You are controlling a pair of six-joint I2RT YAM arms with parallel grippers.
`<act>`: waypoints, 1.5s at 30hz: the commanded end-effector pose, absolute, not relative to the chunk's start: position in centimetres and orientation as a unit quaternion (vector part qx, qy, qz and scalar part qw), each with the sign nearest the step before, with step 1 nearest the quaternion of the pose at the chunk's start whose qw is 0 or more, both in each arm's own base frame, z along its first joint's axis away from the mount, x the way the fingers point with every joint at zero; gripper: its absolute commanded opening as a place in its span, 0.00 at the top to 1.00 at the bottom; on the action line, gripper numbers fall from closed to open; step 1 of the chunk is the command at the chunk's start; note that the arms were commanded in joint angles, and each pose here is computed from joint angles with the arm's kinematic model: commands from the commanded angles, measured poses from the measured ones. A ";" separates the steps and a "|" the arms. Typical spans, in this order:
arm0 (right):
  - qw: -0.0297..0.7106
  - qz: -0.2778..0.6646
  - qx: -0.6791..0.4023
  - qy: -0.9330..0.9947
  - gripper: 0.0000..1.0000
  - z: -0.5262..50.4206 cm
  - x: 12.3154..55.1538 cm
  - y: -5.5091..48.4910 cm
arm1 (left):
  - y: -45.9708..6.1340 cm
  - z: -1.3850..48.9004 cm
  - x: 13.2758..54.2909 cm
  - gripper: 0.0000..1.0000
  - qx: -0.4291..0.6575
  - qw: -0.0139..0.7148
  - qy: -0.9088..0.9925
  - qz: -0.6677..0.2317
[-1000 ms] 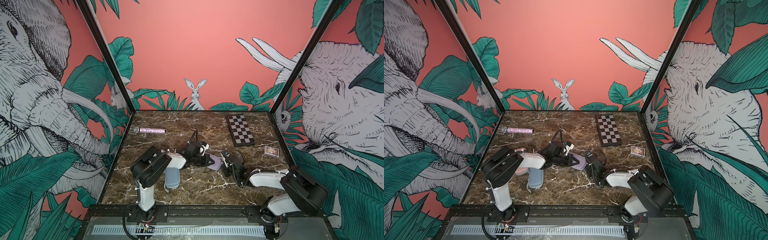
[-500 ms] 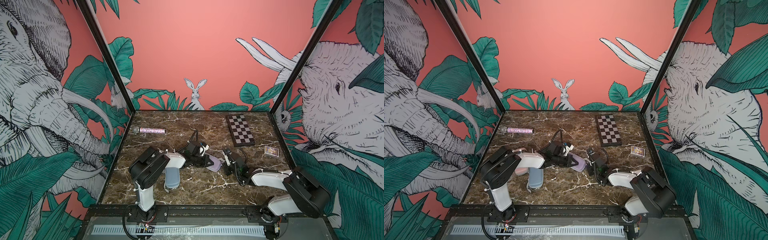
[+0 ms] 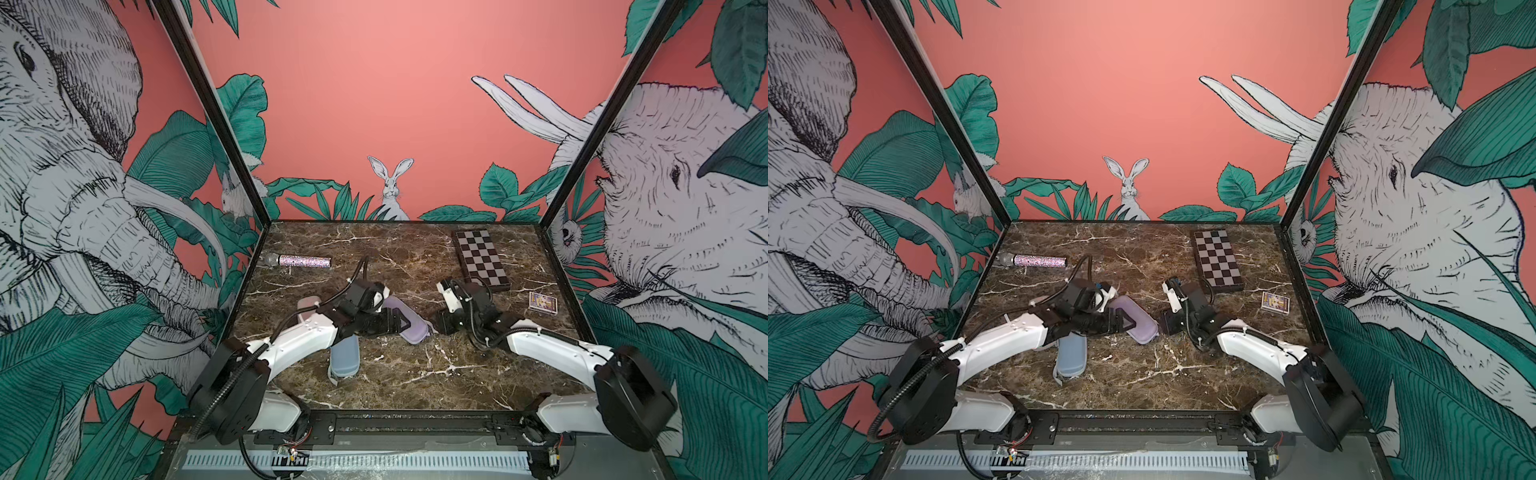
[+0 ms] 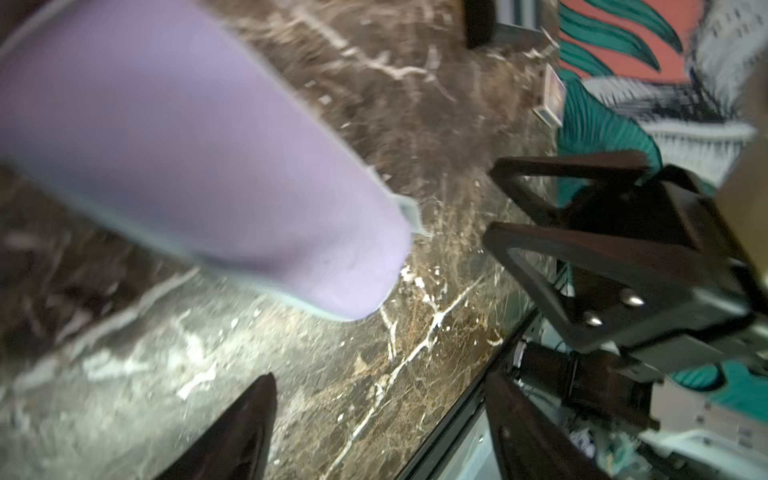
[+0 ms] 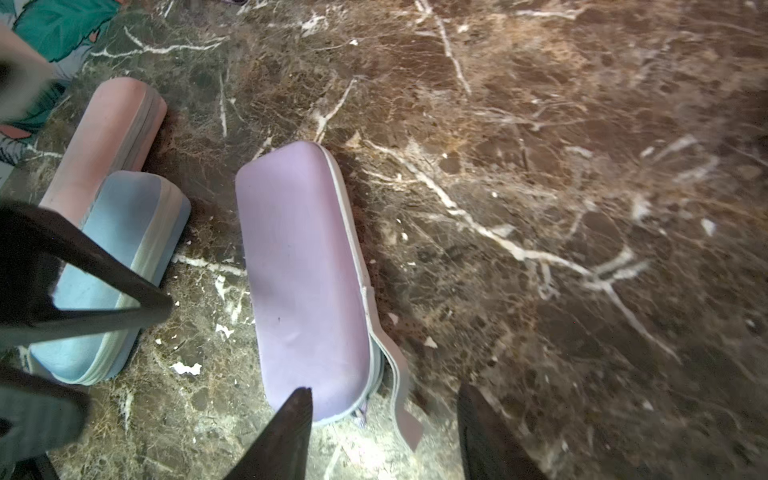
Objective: Put umbrellas into zippered umbrella sleeves
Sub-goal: Pick up the umbrella sleeve at the center of the board.
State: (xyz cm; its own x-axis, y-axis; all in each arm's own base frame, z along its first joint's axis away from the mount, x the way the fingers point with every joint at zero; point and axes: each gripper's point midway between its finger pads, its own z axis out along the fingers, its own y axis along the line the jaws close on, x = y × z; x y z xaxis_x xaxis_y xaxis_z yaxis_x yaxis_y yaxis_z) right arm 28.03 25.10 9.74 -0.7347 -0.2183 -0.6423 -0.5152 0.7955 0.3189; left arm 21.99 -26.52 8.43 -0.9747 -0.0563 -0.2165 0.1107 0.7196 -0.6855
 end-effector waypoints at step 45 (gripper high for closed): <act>0.164 0.561 -0.089 0.807 0.65 19.0 24.8 30.1 | -29.2 16.0 30.4 0.80 -0.207 0.227 0.750 -0.585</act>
State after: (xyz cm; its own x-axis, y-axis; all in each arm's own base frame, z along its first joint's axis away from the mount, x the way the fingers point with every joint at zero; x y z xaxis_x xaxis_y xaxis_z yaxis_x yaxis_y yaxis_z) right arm 25.12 30.01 14.58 -0.9734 0.0771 -0.2156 -0.1664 0.4087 0.8974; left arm 28.26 -29.92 13.17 -0.8741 -0.4766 -0.0935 -0.0620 0.3004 -0.9518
